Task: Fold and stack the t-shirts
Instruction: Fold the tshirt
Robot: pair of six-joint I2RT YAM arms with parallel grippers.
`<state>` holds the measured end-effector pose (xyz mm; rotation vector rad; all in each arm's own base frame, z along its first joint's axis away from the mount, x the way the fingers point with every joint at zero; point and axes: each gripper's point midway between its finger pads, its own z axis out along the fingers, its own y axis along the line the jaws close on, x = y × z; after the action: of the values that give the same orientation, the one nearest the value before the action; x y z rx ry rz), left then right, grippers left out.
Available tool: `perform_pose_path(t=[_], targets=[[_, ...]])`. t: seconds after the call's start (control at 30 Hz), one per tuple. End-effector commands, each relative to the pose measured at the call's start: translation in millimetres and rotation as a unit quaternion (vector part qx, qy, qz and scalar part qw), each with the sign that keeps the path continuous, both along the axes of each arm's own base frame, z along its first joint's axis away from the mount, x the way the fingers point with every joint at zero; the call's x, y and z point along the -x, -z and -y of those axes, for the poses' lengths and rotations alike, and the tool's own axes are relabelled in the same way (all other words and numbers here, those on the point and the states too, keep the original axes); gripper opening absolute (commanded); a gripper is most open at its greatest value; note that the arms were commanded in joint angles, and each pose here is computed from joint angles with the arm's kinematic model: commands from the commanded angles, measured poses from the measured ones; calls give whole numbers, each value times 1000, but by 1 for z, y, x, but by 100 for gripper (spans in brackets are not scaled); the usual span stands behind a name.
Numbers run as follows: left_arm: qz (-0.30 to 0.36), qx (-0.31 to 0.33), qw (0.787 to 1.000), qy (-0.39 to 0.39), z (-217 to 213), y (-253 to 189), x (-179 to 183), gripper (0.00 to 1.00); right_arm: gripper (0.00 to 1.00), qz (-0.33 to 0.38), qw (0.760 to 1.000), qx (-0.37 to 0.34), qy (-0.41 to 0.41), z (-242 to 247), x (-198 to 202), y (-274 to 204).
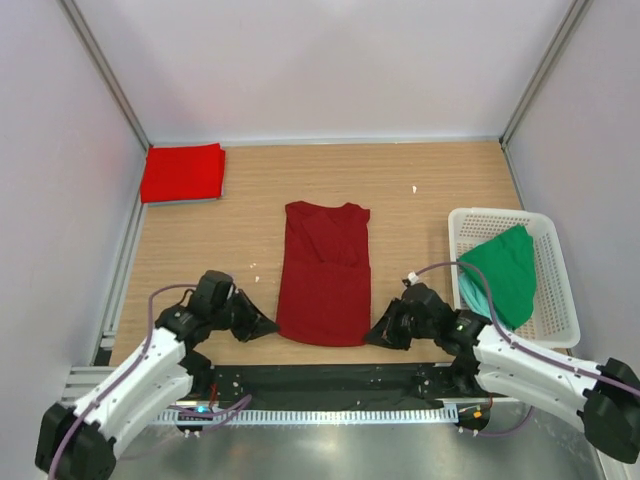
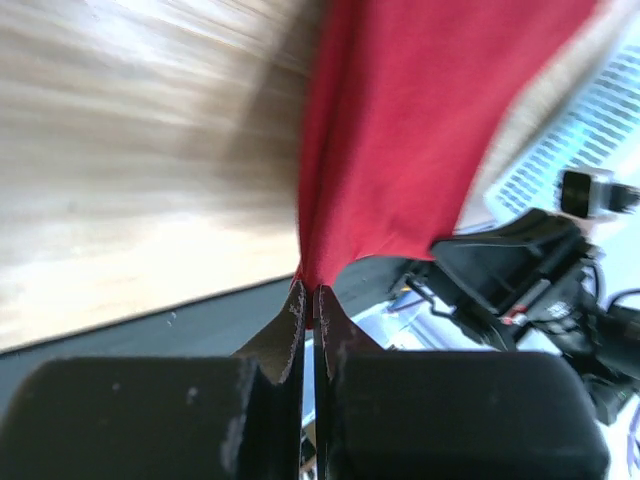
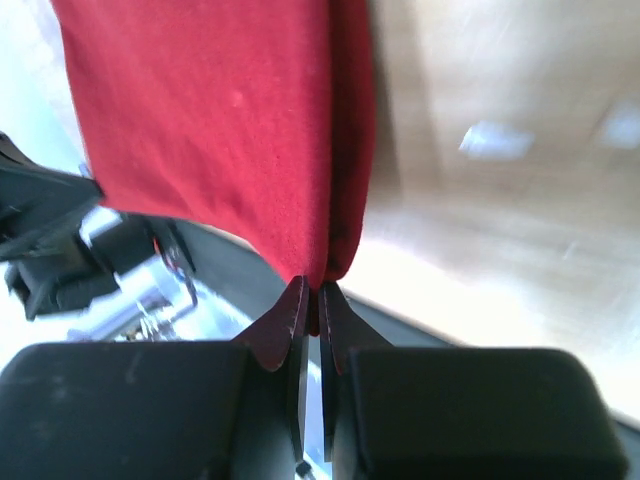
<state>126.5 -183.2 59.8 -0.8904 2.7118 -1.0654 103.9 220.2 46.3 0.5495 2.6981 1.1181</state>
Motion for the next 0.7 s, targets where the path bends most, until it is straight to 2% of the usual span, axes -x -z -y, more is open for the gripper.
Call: perform_pose_path(t=[0.0, 0.13, 0.27, 0.3, 0.33, 0.4, 0.47, 0.5, 0.57, 0.6, 0.67], targets=[[-3, -12, 1000, -28, -15, -10, 17, 0, 1, 11, 1000, -1, 29, -1, 2, -18], [25, -11, 999, -28, -23, -35, 25, 0, 1, 1, 1000, -11, 29, -4, 14, -34], [66, -39, 997, -3, -20, -73, 3, 0, 1, 32, 999, -5, 18, -10, 3, -69], [75, -47, 996, 1, -20, -81, -4, 0, 1, 49, 999, -17, 18, -15, -5, -90], [100, -64, 993, 8, -22, -90, -13, 0, 1, 35, 999, -6, 9, -18, -7, -88], [130, -78, 988, 7, -19, -117, -37, 0, 1, 51, 999, -6, 12, -17, -30, -107], [141, -90, 986, 14, -18, -128, -53, 0, 1, 51, 999, 3, -19, -16, -43, -112], [146, -94, 985, 10, -15, -139, -69, 0, 1, 64, 998, -10, 3, -9, -67, -130], [154, -98, 983, 15, -13, -146, -84, 0, 1, 35, 999, -21, -21, -13, -81, -129], [145, -101, 984, 6, -13, -146, -99, 0, 1, 62, 997, -26, -36, -16, -95, -145], [153, -92, 984, 0, -10, -150, -121, 0, 1, 46, 998, -21, -45, -17, -115, -142]])
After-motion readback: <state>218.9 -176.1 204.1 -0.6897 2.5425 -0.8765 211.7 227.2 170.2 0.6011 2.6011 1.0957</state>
